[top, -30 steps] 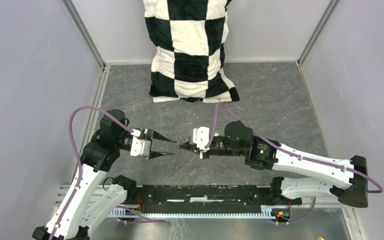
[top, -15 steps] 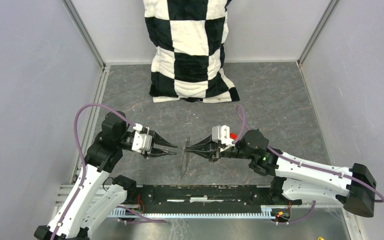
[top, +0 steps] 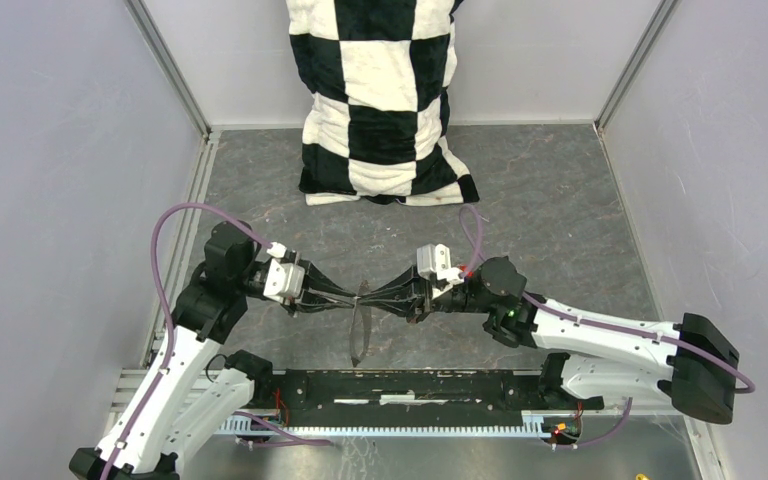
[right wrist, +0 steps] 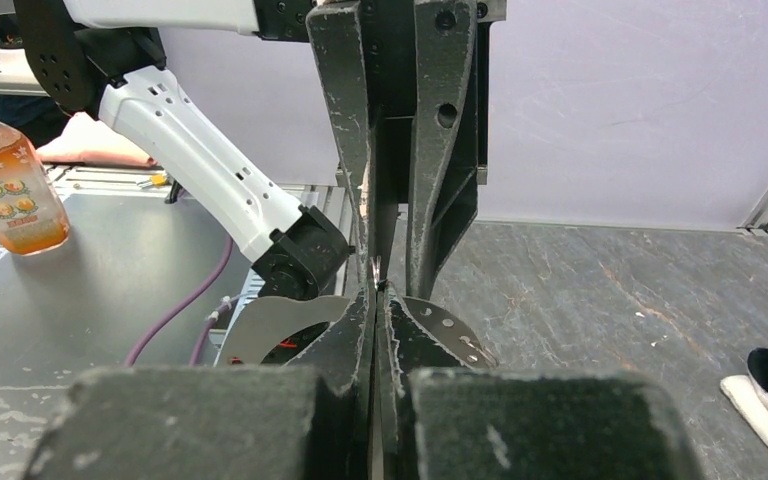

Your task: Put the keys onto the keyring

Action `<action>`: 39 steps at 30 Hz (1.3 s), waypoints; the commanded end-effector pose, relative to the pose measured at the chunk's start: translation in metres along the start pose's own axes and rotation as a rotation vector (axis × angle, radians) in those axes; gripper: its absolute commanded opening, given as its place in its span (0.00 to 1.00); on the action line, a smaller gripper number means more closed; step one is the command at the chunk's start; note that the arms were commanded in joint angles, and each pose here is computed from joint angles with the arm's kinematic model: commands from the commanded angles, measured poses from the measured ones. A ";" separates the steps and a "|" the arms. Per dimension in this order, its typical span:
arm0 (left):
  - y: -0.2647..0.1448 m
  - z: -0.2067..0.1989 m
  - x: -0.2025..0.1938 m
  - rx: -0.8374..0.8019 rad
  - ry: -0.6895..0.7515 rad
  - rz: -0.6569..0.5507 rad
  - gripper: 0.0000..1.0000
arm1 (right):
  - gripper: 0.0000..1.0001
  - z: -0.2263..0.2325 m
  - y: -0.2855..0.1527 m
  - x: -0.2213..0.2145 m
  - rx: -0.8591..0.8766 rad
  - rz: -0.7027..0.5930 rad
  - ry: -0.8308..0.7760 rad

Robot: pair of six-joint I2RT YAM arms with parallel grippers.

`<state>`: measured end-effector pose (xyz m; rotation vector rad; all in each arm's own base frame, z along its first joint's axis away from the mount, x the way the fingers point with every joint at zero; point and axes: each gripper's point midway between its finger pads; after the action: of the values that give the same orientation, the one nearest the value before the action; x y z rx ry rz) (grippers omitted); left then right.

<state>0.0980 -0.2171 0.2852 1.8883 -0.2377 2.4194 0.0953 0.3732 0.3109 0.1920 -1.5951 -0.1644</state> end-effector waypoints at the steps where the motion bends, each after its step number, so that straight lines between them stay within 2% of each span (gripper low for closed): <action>1: 0.001 -0.004 0.007 -0.022 0.002 -0.023 0.25 | 0.01 0.001 0.006 0.029 0.020 -0.093 -0.030; 9: 0.001 -0.003 0.006 -0.027 -0.007 -0.024 0.14 | 0.01 0.002 0.010 0.024 0.037 -0.090 -0.009; 13: 0.001 -0.003 0.008 -0.027 0.003 -0.025 0.16 | 0.01 0.002 0.012 0.022 0.040 -0.088 0.002; 16: 0.001 -0.002 0.008 -0.025 0.008 -0.025 0.22 | 0.01 0.002 0.013 0.020 0.040 -0.089 0.008; 20: 0.001 0.001 0.008 -0.014 0.022 -0.018 0.22 | 0.01 0.003 0.014 0.018 0.047 -0.089 0.017; 23: 0.001 0.004 0.006 0.000 0.024 -0.009 0.14 | 0.01 0.003 0.014 0.017 0.048 -0.086 0.020; 27: 0.001 0.007 0.004 0.013 0.007 -0.001 0.09 | 0.01 0.002 0.014 0.012 0.047 -0.068 0.026; 29: 0.001 0.010 0.003 0.023 -0.013 0.006 0.12 | 0.01 0.002 0.014 0.008 0.046 -0.052 0.028; 31: 0.001 0.012 0.002 0.032 -0.030 0.012 0.23 | 0.01 0.001 0.013 0.005 0.041 -0.043 0.031; 39: 0.001 0.004 0.002 0.014 -0.027 0.001 0.25 | 0.01 -0.004 0.012 0.008 0.010 -0.060 0.032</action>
<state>0.1066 -0.2183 0.2796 1.9626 -0.2319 2.4102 0.0973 0.3821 0.3063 0.2189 -1.5505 -0.1567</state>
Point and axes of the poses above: each gripper's point midway between its finger pads, its own y axis out along the fingers, its own z axis along the line the jaws close on, x = y × z, and after that the axes turned 2 degrees about y, right-handed
